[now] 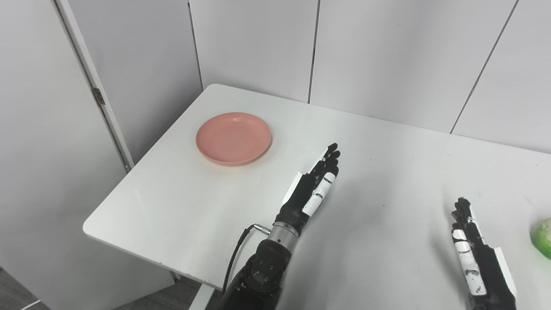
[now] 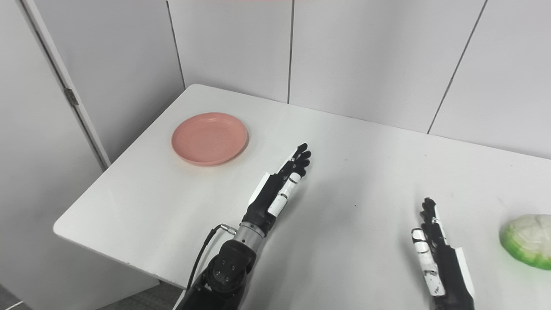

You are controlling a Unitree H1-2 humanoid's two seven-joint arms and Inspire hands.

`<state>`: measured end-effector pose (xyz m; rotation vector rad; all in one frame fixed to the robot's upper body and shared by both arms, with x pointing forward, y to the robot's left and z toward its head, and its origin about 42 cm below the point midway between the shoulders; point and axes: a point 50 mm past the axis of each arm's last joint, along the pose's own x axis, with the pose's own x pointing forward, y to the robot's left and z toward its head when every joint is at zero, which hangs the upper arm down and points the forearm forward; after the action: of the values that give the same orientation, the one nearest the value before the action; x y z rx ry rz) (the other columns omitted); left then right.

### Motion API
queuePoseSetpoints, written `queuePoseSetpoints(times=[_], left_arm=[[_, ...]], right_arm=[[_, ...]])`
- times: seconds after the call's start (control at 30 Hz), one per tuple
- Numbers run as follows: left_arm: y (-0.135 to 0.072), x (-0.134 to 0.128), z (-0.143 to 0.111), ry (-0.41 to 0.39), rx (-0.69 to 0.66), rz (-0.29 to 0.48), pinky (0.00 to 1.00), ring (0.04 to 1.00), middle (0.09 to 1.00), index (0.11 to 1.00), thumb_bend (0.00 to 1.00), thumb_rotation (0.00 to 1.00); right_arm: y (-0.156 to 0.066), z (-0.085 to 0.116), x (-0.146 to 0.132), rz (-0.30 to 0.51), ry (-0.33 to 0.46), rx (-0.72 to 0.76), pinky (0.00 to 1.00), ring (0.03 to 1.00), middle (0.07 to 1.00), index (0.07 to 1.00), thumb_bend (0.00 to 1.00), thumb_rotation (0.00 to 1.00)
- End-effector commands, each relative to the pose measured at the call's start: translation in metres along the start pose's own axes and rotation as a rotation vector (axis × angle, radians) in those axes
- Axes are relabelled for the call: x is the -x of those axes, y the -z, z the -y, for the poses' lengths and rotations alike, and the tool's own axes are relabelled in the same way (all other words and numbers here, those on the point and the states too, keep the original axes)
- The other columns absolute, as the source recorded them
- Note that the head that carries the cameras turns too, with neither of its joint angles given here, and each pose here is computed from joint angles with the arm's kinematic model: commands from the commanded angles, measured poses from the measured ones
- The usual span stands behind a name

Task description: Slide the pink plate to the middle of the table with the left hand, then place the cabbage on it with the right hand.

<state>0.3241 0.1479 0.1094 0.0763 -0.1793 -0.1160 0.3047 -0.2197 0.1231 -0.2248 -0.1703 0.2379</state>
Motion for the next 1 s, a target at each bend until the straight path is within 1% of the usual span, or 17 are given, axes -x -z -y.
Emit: queuePoseSetpoints(times=[0.0,0.1,0.23,0.33,0.47,0.57,0.73,0.83,0.97], left_arm=[[0.028,0.033,-0.004,-0.005,0.021,-0.127,0.95,0.96,0.97,0.96,0.42,1.0],[0.02,0.032,-0.006,-0.01,0.035,-0.115,0.95,0.96,0.97,0.961,0.42,1.0],[0.003,0.028,-0.011,-0.009,0.016,-0.073,0.95,0.958,0.971,0.964,0.39,1.0],[-0.012,0.023,-0.017,-0.017,0.018,-0.046,0.94,0.953,0.967,0.966,0.4,1.0],[-0.027,0.019,-0.023,-0.027,0.041,-0.008,0.95,0.96,0.969,0.967,0.36,1.0],[-0.039,0.014,-0.029,-0.045,0.041,0.043,0.94,0.949,0.958,0.959,0.4,1.0],[-0.061,0.009,-0.037,-0.058,0.016,0.104,0.93,0.941,0.952,0.955,0.45,1.0],[-0.077,0.005,-0.043,-0.072,-0.013,0.148,0.93,0.942,0.952,0.952,0.47,1.0],[-0.096,0.0,-0.053,-0.088,-0.01,0.187,0.95,0.942,0.955,0.956,0.49,1.0]], right_arm=[[0.003,-0.003,0.004,0.004,0.0,-0.003,1.0,1.0,1.0,1.0,0.2,1.0],[0.003,-0.004,0.004,0.005,0.002,-0.004,1.0,1.0,1.0,1.0,0.21,1.0],[0.002,-0.006,0.004,0.008,0.004,0.01,0.99,1.0,1.0,1.0,0.23,1.0],[0.003,-0.006,0.003,0.01,0.002,0.014,0.99,1.0,1.0,1.0,0.22,1.0],[0.005,-0.007,0.002,0.006,0.002,0.012,0.99,1.0,1.0,1.0,0.23,1.0],[0.004,-0.007,0.002,0.007,0.001,0.011,0.99,1.0,1.0,1.0,0.22,1.0],[0.004,-0.007,0.001,0.002,0.002,0.018,0.98,1.0,1.0,1.0,0.21,1.0],[0.004,-0.007,0.001,0.0,0.004,0.021,0.98,0.999,1.0,1.0,0.22,1.0],[0.004,-0.007,0.0,0.006,0.003,0.016,0.98,1.0,1.0,1.0,0.21,1.0]])
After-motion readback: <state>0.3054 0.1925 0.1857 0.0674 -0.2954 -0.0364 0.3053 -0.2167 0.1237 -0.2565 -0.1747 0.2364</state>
